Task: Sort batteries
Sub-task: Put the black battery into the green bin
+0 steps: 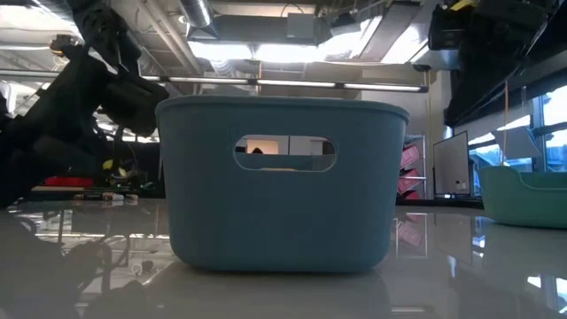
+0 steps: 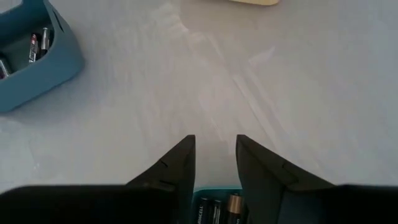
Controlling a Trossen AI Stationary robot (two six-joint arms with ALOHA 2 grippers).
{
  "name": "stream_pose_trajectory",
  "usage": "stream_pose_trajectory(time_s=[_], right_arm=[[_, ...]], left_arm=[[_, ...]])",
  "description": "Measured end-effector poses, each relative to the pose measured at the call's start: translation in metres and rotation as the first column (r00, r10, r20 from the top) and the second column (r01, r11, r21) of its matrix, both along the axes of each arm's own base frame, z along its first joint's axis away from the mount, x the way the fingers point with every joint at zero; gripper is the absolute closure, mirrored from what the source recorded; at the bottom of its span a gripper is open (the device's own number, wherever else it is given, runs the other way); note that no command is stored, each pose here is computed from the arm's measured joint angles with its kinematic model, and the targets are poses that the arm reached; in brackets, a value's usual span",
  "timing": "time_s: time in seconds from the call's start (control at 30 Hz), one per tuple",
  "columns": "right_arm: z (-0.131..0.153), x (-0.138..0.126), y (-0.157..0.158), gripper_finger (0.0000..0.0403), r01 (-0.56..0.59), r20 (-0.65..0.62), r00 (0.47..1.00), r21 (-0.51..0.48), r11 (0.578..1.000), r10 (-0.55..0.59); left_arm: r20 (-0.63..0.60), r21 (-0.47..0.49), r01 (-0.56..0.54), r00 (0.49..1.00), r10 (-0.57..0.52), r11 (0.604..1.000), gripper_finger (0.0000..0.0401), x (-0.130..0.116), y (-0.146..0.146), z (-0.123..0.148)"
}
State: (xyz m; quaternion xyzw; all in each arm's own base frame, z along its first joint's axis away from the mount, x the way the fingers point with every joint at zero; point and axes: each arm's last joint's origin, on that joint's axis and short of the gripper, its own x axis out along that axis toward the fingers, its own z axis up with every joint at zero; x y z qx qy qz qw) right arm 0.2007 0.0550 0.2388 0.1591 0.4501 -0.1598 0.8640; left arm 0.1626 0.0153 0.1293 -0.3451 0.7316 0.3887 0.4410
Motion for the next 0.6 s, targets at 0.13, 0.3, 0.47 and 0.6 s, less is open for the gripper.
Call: stream_pose_trajectory(time_s=[0.13, 0.3, 0.47, 0.6], right_arm=[[0.0012, 0.0019, 0.0006, 0.0285, -0.001, 0.023, 1.000, 0.007, 1.000, 0.000], [0.0015, 0.0024, 0.0008, 0.0285, 0.000, 0.030, 1.000, 0.009, 1.000, 0.000], [0.0018, 0.0029, 0.0009, 0.0285, -0.001, 0.035, 0.999, 0.011, 1.000, 0.000], [0.0021, 0.0033, 0.0010, 0.0285, -0.001, 0.040, 0.999, 0.012, 1.000, 0.000]], left_arm=[[0.003, -0.004, 0.003, 1.000, -0.003, 1.000, 0.0210, -0.0001, 0.0009, -0.0003], [0.024, -0.023, 0.032, 0.999, -0.031, 0.999, 0.0210, 0.0007, 0.0021, -0.0012], [0.049, -0.045, 0.058, 0.997, -0.055, 0.997, 0.0210, 0.0020, 0.0018, -0.0021], [0.073, -0.063, 0.091, 0.994, -0.086, 0.994, 0.0220, 0.0032, 0.0017, -0.0026]])
